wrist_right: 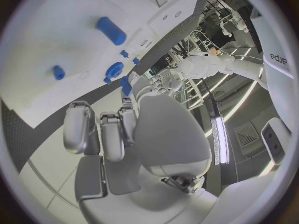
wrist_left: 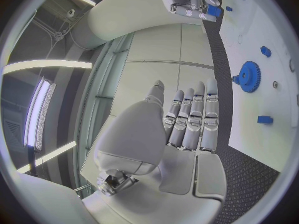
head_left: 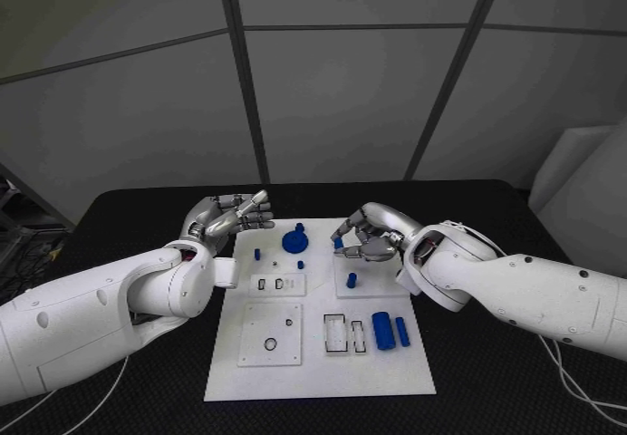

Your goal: Assemble the parts on the task board

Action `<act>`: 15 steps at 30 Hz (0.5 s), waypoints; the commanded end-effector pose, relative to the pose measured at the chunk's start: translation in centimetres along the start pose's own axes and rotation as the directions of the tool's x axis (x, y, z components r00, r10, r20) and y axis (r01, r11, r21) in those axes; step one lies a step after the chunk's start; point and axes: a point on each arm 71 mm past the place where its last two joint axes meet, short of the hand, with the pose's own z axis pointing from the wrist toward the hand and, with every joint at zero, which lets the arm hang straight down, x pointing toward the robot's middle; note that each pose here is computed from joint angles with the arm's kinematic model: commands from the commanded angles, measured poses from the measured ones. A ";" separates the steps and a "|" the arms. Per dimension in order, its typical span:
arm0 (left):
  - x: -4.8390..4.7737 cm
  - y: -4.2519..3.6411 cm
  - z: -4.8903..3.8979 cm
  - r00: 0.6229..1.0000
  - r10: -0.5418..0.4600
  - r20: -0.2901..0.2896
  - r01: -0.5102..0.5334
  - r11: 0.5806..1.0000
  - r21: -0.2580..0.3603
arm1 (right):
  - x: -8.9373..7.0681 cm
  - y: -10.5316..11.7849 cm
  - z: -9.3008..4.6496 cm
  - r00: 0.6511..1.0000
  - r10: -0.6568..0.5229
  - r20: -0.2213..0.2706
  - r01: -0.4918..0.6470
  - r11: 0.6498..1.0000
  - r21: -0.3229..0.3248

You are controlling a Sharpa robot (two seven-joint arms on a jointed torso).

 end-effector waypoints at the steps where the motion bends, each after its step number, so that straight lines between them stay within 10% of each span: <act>1: 0.27 -0.07 0.10 1.000 -0.005 -0.019 0.005 1.000 0.006 | 0.9 1.5 0.8 0.999 -0.042 0.013 0.041 0.998 0.046; 15: 0.39 0.07 0.42 1.000 -0.007 -0.021 0.007 1.000 0.006 | 5.9 5.6 3.3 0.991 -0.103 -0.086 0.105 0.994 0.018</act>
